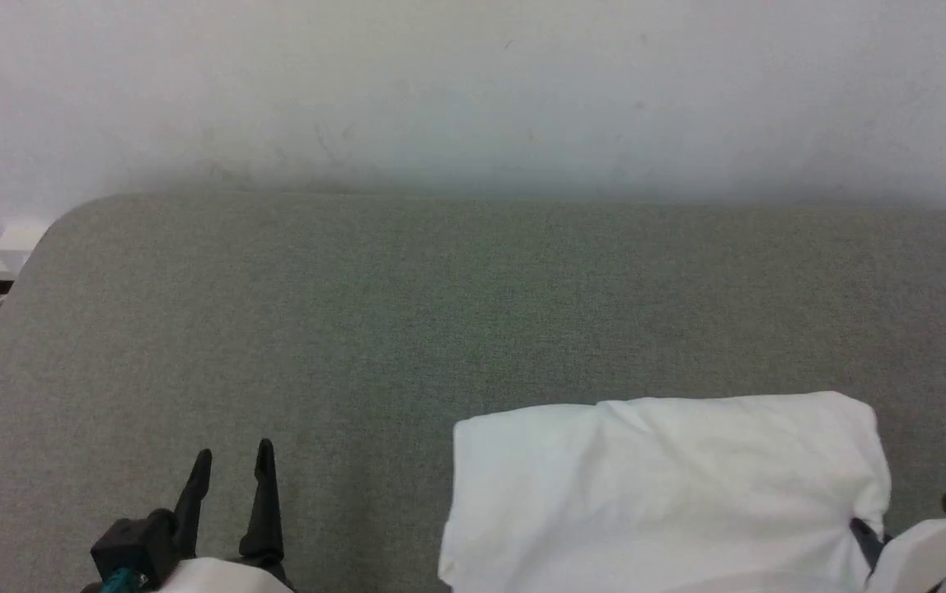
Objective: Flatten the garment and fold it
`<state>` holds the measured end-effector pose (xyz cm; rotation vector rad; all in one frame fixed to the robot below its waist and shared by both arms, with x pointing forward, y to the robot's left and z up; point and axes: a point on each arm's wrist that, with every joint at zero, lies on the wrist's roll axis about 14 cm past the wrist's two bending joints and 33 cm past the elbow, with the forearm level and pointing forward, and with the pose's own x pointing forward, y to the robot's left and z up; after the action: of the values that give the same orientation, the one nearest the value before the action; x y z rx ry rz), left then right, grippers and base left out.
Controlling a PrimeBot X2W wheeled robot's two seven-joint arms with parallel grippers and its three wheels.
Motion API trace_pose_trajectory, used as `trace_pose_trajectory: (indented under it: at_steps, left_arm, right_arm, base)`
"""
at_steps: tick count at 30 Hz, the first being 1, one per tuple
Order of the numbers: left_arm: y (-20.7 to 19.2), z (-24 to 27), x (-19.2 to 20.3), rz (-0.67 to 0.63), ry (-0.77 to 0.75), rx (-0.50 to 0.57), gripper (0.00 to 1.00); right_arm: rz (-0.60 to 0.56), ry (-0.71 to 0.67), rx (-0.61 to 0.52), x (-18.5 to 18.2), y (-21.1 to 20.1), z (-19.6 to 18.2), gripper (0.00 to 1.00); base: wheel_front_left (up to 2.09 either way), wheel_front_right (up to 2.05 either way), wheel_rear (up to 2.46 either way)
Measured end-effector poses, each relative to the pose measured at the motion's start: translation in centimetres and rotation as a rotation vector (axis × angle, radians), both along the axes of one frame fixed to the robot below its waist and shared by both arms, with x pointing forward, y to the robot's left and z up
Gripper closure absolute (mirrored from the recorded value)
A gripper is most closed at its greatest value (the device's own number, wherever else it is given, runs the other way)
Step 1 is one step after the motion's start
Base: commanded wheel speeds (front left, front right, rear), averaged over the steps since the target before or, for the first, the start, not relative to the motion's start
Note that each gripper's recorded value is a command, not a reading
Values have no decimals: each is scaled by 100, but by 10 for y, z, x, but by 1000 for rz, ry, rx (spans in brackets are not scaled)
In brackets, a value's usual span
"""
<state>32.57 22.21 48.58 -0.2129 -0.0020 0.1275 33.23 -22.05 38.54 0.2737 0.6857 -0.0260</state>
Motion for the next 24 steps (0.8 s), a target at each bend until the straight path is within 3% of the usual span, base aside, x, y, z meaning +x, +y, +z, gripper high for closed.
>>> trace_pose_trajectory:
  at_steps: [5, 11, 16, 24]
  left_arm:
    - [-3, 1, 0, -7, -5, -2, 0]
    - [-3, 4, 0, -7, -21, -2, 0]
    - [-6, 8, -1, -10, -37, -15, 0]
    - [-7, 6, -5, -13, -35, -25, 0]
  right_arm:
    - [-78, 14, -78, -6, -43, 1, 100]
    - [-81, -36, -74, -3, -44, 17, 100]
    - [-36, -121, -37, 0, -23, 43, 100]
    - [143, -169, 34, -10, 43, 71, 100]
  base:
    - [0, 0, 0]
    - [0, 0, 0]
    - [0, 0, 0]
    - [0, 0, 0]
